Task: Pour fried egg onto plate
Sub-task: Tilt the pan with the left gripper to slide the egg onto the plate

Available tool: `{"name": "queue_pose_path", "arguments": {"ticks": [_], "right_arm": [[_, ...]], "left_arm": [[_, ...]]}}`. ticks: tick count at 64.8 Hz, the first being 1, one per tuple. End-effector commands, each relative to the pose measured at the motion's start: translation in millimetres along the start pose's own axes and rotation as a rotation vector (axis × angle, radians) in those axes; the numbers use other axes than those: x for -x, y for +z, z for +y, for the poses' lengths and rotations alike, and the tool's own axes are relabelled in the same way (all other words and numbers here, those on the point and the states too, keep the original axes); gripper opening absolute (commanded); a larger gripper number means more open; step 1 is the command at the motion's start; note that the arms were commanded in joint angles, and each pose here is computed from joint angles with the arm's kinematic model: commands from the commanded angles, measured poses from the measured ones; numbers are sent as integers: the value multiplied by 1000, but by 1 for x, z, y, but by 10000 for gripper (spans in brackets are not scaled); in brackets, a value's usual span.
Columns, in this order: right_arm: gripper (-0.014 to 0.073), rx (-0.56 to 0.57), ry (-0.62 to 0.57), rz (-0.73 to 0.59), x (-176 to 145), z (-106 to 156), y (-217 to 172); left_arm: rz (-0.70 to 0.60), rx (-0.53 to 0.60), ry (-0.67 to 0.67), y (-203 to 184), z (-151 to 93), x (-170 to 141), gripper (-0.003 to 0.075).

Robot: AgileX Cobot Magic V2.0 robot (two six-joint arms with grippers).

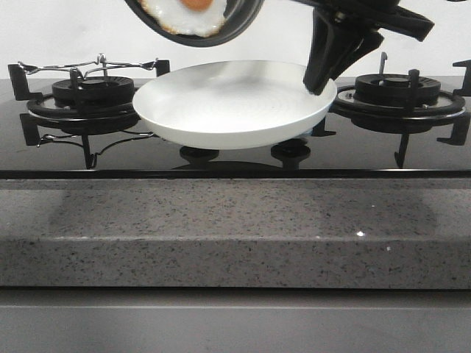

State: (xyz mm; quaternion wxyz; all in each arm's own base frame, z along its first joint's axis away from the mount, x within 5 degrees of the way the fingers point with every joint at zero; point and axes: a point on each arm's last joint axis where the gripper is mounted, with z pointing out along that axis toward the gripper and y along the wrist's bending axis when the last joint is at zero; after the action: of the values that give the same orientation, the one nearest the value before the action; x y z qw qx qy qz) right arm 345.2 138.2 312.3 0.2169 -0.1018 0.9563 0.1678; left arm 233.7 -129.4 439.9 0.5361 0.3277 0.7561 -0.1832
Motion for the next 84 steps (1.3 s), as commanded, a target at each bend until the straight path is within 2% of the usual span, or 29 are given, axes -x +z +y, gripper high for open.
{"name": "queue_pose_path", "arguments": {"ticks": [1, 13, 50, 60, 66, 84], "right_arm": [[-67, 28, -5, -101, 7, 8, -25], [-67, 28, -5, -101, 7, 8, -25], [-67, 28, -5, -101, 7, 8, -25], [-67, 28, -5, -101, 7, 8, -25], [-67, 28, -5, -101, 7, 8, -25], [-67, 28, -5, -101, 7, 8, -25]], "left_arm": [[-155, 50, 46, -18, -7, 24, -19], [-150, 59, 144, -15, -15, 25, -19], [-139, 89, 147, -16, -10, 24, -19], [-128, 163, -14, -19, 14, 19, -19], [-97, 224, -145, -19, 40, 10, -19], [-129, 201, -665, -17, 118, -25, -19]]}}
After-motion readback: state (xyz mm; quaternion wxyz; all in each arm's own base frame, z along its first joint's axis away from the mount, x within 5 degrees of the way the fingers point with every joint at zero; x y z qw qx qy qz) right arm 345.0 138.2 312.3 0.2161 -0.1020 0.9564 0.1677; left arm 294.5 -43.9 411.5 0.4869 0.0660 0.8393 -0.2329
